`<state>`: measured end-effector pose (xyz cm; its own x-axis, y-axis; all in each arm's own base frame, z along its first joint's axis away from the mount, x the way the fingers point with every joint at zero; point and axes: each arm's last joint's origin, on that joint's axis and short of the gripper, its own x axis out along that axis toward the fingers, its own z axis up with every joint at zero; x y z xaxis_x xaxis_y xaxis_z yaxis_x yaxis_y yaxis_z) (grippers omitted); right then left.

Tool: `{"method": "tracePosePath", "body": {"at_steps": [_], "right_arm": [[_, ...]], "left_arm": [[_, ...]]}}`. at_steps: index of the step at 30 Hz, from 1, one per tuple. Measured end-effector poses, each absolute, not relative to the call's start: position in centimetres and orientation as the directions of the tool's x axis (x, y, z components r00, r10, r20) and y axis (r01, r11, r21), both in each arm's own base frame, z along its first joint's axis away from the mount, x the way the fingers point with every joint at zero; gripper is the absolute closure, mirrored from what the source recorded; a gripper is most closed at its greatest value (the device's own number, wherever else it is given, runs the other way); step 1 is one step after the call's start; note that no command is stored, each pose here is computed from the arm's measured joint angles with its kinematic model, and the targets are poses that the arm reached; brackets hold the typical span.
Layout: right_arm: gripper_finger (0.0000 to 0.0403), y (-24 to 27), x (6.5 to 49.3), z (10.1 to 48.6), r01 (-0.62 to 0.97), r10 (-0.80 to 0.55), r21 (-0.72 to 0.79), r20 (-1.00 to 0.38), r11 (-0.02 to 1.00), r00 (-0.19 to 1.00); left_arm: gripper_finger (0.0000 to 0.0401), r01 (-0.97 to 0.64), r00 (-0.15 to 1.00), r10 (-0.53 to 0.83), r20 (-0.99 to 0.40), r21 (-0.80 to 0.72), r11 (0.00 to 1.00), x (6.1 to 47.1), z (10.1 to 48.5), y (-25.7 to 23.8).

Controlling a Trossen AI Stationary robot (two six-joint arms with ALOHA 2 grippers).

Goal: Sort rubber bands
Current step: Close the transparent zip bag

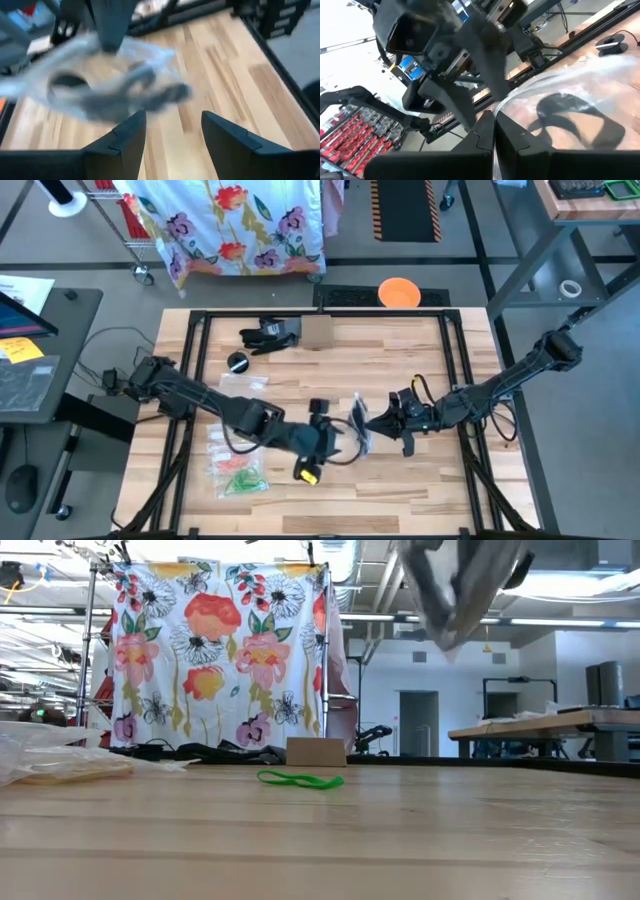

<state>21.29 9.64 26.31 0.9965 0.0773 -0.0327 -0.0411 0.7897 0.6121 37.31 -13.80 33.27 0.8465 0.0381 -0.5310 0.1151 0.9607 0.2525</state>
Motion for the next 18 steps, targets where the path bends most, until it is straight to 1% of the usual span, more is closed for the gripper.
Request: {"method": "tracePosePath", "body": {"at_steps": [4,7,9,11,13,16,18], "right_arm": [[0.0403,10.5,20.9,26.2,-0.075,0.131,0.613,-0.047,0.787,0.99],[0.0403,11.4,20.4,26.2,-0.121,0.189,0.615,-0.046,0.779,0.981],[0.0403,12.0,20.1,26.2,-0.143,0.217,0.615,-0.046,0.776,0.975],[0.0403,12.4,19.8,26.2,-0.161,0.239,0.618,-0.046,0.77,0.97],[0.0403,12.9,19.6,26.1,-0.175,0.26,0.622,-0.049,0.764,0.964],[0.0403,13.5,19.7,25.7,-0.182,0.278,0.633,-0.055,0.752,0.959],[0.0403,13.9,19.9,25.6,-0.192,0.288,0.654,-0.042,0.731,0.957]], "left_arm": [[0.0213,0.097,0.811,0.084,-0.579,0.274,0.957,35.2,32.9,-14.7],[0.0217,0.06,0.828,0.125,-0.546,0.309,0.949,33.9,31.6,-15.2],[0.0222,0.055,0.85,0.112,-0.514,0.298,0.953,33.1,30.5,-15.2],[0.0228,0.061,0.892,0.054,-0.449,0.238,0.969,32.7,29.2,-14.7],[0.0234,0.094,0.936,-0.031,-0.352,0.163,0.982,32.6,27.2,-14.0],[0.024,0.187,0.968,-0.178,-0.178,0.034,0.982,32.9,23.9,-12.5],[0.0241,0.236,0.97,-0.238,-0.048,-0.039,0.971,33.1,22.5,-11.1]]}}
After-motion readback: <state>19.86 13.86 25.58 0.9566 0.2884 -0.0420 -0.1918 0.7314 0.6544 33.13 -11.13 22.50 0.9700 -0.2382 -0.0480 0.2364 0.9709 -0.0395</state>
